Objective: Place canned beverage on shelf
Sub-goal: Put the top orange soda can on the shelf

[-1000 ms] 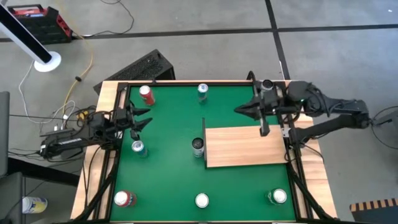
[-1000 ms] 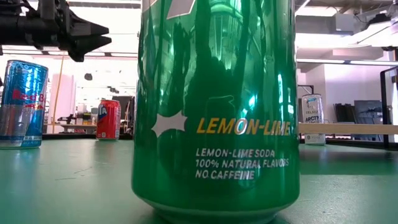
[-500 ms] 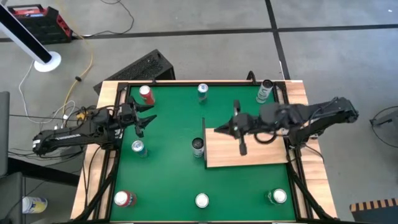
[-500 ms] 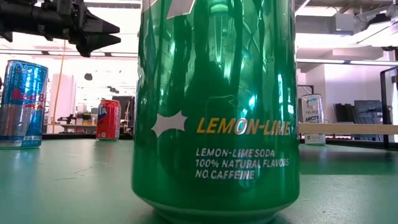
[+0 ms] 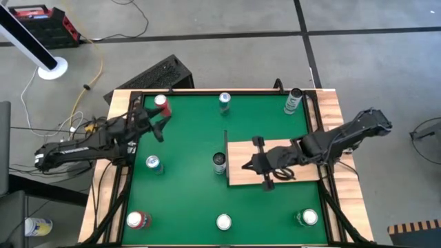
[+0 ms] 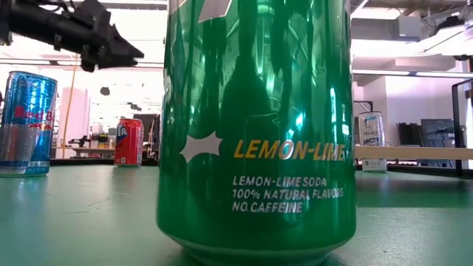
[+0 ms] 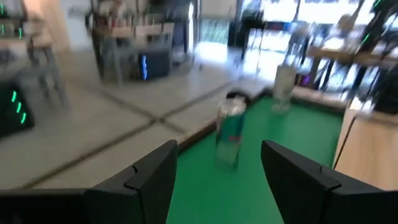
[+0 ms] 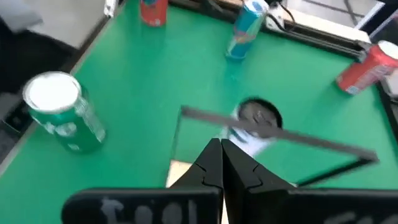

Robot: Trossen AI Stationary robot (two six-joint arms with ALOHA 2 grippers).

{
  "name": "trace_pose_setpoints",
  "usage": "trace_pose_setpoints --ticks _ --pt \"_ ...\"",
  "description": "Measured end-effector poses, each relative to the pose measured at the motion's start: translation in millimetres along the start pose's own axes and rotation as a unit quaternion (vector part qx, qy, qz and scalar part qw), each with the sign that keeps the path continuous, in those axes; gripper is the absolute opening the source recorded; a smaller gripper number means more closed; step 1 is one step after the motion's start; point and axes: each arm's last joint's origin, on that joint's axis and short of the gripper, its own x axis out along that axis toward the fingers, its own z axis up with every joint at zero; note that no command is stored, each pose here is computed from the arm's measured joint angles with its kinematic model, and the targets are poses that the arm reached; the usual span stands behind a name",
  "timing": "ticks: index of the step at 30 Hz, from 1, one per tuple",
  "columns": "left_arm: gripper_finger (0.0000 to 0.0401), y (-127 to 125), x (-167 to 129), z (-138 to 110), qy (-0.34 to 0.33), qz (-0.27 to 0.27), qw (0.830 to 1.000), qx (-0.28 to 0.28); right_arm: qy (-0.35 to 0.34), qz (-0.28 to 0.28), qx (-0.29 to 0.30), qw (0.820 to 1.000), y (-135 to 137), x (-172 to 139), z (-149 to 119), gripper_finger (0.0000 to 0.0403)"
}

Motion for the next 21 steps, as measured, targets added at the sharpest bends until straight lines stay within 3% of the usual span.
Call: trace_pose_setpoints --ticks 6,11,15,21 --pt "0.0220 -7 28 28 0.070 0.008 0.996 0.051 -0.039 -0.014 -0.002 0.999 -3 -7 -24 0.0037" --pt "0.0220 -1 55 50 0.140 0.111 0.978 0.107 -0.072 -0.021 0.012 0.997 -5 -17 -38 0.0032" --pt "0.0220 13 76 56 0.178 0.138 0.969 0.105 -0.086 -0.020 0.015 0.996 -7 -26 -37 0.0021" --pt "0.0220 44 94 53 0.230 0.182 0.955 0.054 -0.087 -0.021 -0.010 0.996 -9 -35 -38 0.0036"
